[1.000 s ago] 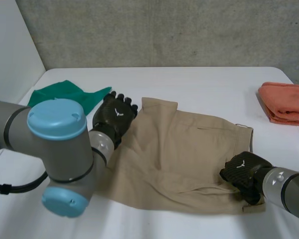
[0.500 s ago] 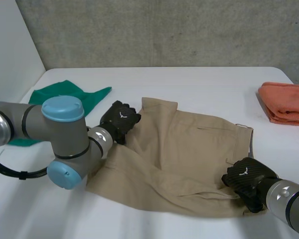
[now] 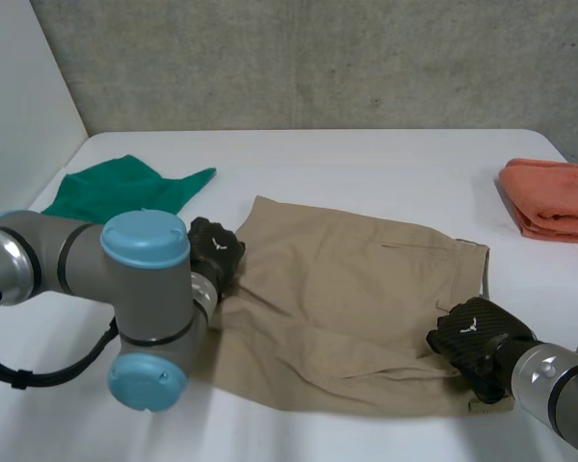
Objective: Fold the laundry.
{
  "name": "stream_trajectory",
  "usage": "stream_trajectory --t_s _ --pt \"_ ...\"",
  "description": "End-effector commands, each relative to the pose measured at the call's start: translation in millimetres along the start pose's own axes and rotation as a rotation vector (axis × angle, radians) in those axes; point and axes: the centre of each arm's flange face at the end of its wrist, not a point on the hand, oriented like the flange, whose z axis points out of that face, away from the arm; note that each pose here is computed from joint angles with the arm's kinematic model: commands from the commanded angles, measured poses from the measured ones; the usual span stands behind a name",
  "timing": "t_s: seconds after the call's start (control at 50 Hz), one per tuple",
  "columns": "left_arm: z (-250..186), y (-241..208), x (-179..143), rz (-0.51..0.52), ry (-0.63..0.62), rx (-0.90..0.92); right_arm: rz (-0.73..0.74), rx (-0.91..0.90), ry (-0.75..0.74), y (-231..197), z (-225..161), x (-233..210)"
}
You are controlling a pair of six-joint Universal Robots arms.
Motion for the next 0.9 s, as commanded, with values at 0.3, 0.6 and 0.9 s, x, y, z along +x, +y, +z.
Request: stream_trajectory --t_s 0.3,0.6,0.9 --pt "-26 -24 -32 0.021 -0.088 0.06 -0.001 0.002 0.002 2 1 -2" --pt "-102 -21 -23 -0.028 0.234 0.01 0.004 -0.001 0.004 3 1 -2" --pt "-47 -25 -14 -0.138 0.169 0.1 0.011 0.047 0.063 -8 5 12"
